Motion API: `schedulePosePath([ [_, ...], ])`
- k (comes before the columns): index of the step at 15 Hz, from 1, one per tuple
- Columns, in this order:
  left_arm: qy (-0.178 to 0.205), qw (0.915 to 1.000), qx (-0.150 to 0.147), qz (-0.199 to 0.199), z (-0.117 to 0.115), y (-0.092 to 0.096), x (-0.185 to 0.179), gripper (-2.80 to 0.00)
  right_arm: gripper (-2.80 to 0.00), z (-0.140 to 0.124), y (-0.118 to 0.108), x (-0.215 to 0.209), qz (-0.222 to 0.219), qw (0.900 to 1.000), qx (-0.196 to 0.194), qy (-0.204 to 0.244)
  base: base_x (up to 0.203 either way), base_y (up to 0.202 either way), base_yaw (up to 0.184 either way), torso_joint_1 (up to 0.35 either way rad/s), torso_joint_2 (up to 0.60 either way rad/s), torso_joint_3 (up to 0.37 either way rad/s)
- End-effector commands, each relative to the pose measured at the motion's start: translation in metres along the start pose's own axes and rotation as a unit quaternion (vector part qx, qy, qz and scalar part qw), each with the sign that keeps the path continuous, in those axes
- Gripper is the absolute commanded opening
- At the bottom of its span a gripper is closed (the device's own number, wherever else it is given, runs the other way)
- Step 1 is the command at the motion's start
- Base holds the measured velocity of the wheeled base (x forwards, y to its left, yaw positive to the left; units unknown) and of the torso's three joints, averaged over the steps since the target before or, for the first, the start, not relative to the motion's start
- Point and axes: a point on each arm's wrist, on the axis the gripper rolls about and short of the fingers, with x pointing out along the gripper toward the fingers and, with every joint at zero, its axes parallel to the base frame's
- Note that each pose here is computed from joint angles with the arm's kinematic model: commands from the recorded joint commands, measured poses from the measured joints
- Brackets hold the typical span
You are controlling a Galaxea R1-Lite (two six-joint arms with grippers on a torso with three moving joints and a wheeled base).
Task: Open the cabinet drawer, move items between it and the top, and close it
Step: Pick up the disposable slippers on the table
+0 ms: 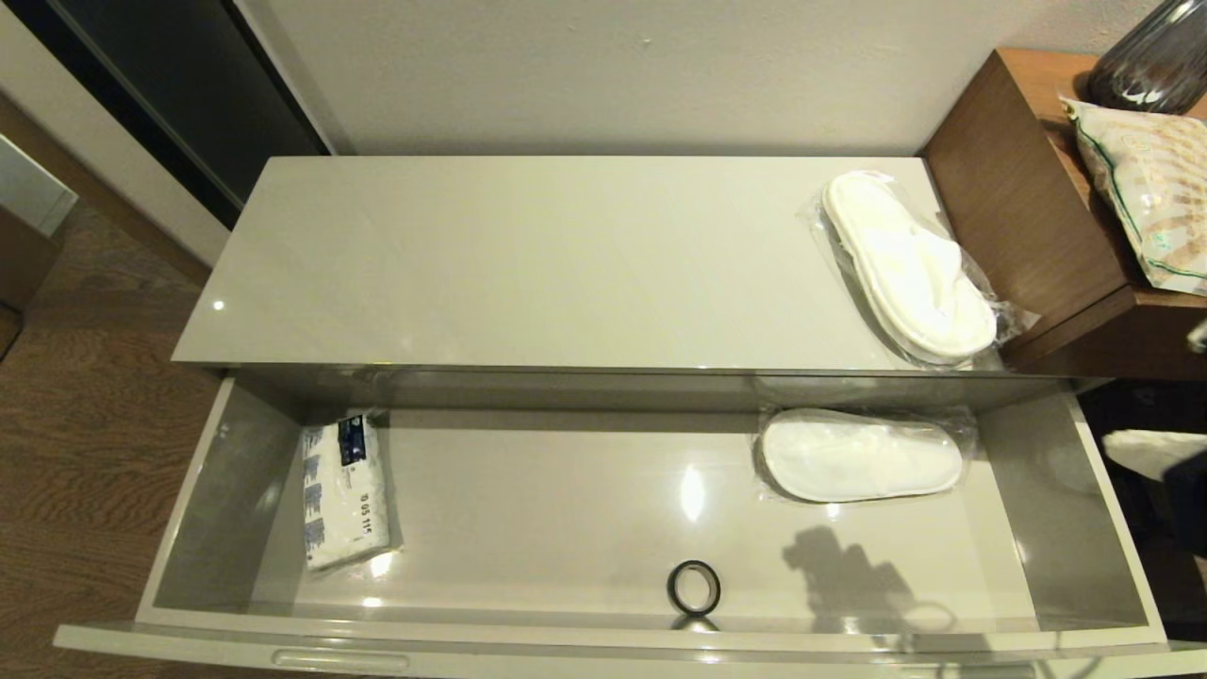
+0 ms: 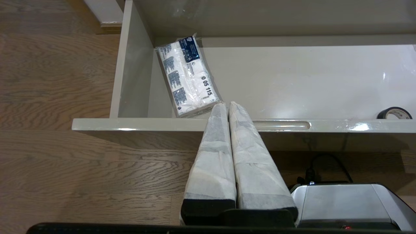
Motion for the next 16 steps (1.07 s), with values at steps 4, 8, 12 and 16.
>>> schedulePosePath([
  [4,0.001,1.0,0.0,0.0,0.0,0.0,0.0,-2.8,-1.11,0.027,0.047,0.153,-0.018,0.999,-0.041,0.014,0.0,0.0,0.0,0.0,0.0,0.0],
  [8,0.001,1.0,0.0,0.0,0.0,0.0,0.0,-2.8,0.0,0.063,0.069,0.186,-0.104,0.991,-0.013,-0.086,0.0,0.0,0.0,0.0,0.0,0.0],
  [12,0.001,1.0,0.0,0.0,0.0,0.0,0.0,-2.8,0.0,0.078,0.064,0.163,-0.131,0.984,0.004,-0.125,0.0,0.0,0.0,0.0,0.0,0.0],
  [16,0.001,1.0,0.0,0.0,0.0,0.0,0.0,-2.8,0.0,0.082,0.063,0.163,-0.15,0.981,0.004,-0.126,0.0,0.0,0.0,0.0,0.0,0.0],
])
